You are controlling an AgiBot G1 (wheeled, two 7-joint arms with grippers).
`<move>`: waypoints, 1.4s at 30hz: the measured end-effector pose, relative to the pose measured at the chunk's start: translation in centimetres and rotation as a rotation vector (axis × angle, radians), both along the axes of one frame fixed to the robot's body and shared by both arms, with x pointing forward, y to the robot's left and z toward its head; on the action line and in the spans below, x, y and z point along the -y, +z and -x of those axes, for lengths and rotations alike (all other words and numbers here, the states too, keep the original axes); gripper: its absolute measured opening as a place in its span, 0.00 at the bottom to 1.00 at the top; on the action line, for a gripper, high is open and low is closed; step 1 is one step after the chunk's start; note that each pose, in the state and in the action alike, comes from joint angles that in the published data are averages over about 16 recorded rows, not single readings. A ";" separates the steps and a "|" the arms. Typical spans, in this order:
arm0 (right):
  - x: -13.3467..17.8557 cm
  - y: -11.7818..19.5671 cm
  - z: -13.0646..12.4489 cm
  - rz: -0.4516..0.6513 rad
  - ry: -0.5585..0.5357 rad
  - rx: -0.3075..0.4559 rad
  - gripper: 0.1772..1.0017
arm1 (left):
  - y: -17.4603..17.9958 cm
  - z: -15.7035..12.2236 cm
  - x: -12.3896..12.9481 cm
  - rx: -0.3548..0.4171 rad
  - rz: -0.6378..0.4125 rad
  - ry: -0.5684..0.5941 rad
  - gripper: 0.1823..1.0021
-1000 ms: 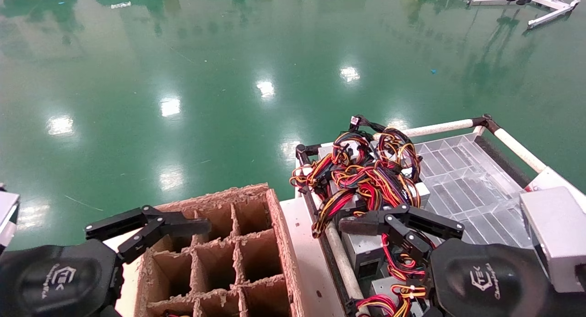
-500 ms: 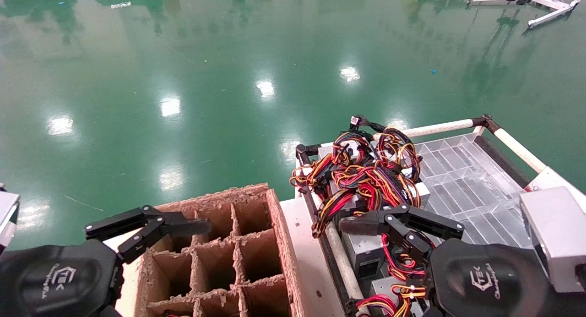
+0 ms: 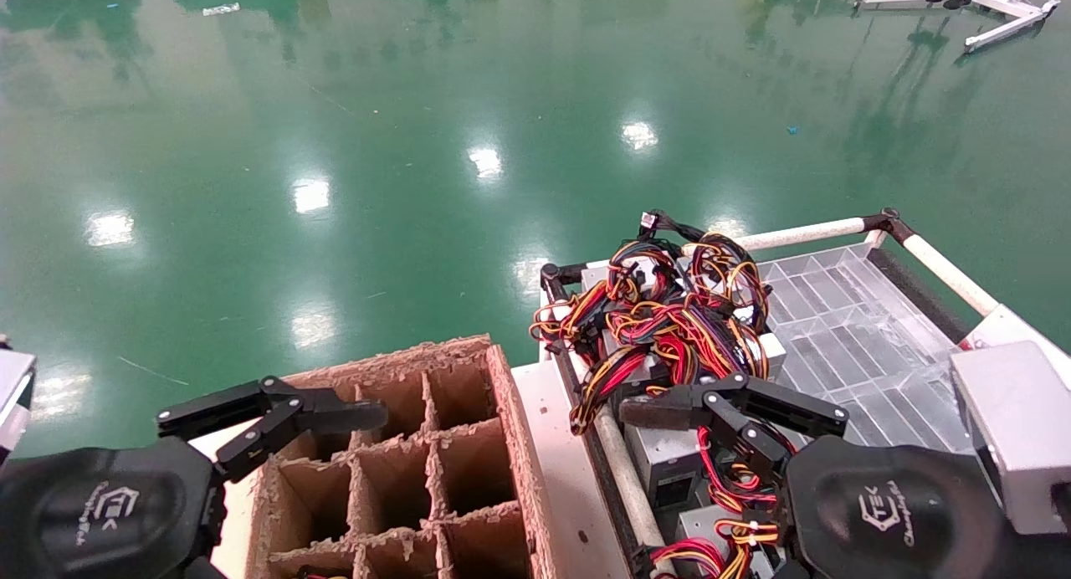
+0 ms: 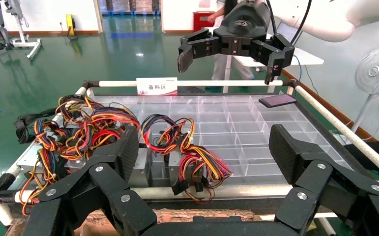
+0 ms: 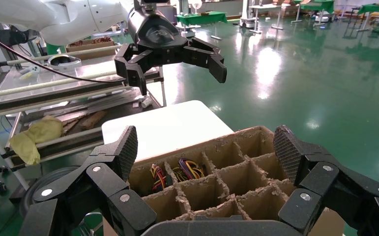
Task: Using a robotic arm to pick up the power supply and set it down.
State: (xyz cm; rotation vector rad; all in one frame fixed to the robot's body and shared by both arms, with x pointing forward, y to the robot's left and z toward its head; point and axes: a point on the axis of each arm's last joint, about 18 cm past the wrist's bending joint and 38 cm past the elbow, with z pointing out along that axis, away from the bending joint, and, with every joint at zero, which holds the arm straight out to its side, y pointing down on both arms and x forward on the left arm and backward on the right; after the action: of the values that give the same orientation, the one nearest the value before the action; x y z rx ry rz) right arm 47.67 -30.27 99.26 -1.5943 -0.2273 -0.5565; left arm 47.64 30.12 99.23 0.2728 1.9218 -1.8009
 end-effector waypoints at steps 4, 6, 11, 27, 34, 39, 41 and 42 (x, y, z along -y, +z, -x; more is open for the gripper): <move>0.0 0.0 0.0 0.000 0.000 0.000 1.00 | 0.0 0.0 0.0 0.000 0.000 0.000 0.94; 0.0 -0.1 0.0 0.001 0.000 -0.001 1.00 | 0.0 0.0 0.0 0.000 0.000 0.000 0.92; -0.4 -0.7 -0.5 0.013 -0.002 -0.017 1.00 | 0.0 0.0 0.0 0.000 0.000 0.000 0.85; -7.6 -6.5 -6.4 0.150 0.035 -0.144 1.00 | 0.0 0.0 0.0 0.000 0.000 0.000 0.44; -12.0 -8.2 -9.5 0.234 0.074 -0.165 1.00 | 0.0 0.0 0.0 0.000 0.000 0.000 0.25; -14.9 -9.2 -11.1 0.286 0.107 -0.173 1.00 | 0.0 0.0 0.0 0.000 0.000 0.000 0.15; -16.0 -9.7 -11.6 0.303 0.121 -0.176 1.00 | 0.0 0.0 0.0 0.000 0.000 0.000 0.12; -16.5 -9.9 -11.9 0.312 0.129 -0.178 1.00 | 0.0 0.0 0.0 0.000 0.000 0.000 0.10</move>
State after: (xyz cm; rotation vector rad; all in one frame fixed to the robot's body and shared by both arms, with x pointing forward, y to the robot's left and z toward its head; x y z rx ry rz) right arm 59.52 -13.73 89.33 -1.9045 -0.2910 -0.2862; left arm 47.65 30.13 99.23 0.2729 1.9218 -1.8010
